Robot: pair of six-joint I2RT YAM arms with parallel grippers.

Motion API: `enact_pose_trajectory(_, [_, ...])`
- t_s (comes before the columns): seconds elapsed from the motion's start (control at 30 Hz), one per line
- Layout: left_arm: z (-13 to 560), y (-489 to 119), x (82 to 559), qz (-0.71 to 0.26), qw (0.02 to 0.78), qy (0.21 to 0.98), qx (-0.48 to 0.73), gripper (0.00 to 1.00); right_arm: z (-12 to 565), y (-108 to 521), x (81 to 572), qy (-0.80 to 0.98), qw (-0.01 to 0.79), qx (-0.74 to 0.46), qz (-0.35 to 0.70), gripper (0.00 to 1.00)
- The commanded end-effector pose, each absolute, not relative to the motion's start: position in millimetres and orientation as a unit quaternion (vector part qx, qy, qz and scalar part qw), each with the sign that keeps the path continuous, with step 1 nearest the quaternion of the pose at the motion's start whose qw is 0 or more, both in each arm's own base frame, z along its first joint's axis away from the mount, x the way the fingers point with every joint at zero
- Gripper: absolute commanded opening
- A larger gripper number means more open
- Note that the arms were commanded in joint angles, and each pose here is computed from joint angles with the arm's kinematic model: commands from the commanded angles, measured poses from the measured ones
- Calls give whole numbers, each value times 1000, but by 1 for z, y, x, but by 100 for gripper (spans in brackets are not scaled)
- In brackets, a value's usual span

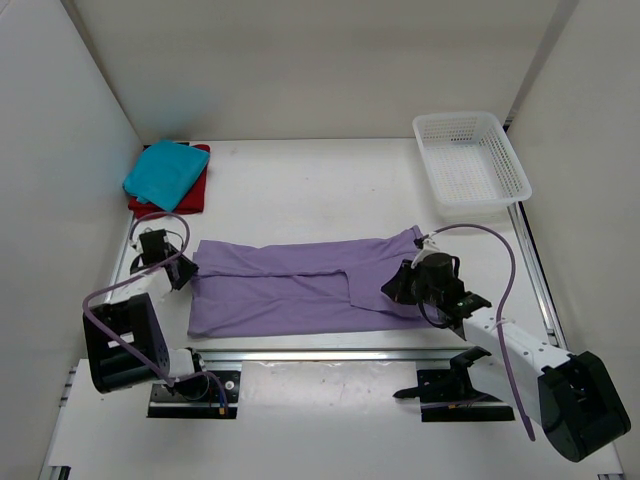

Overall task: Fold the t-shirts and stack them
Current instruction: Fold the other side of the tshirt into a rectangle

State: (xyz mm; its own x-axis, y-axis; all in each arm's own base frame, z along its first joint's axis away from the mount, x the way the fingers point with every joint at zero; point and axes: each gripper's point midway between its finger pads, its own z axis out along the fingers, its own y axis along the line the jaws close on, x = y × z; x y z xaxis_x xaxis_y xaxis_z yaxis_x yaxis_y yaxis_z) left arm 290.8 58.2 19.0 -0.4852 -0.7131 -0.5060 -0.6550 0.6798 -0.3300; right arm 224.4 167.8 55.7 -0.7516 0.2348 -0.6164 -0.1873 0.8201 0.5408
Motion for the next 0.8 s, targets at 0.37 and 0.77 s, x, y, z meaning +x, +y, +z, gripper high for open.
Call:
enact_pose_trajectory(0.37, [58,55,309,-48,388,845,-365,0,68,170,232,871,381,6,310,0])
enact_pose_trajectory(0.77, [35,63,259,-24,340,857,-386,1,62,157,239,882,373,29,285,0])
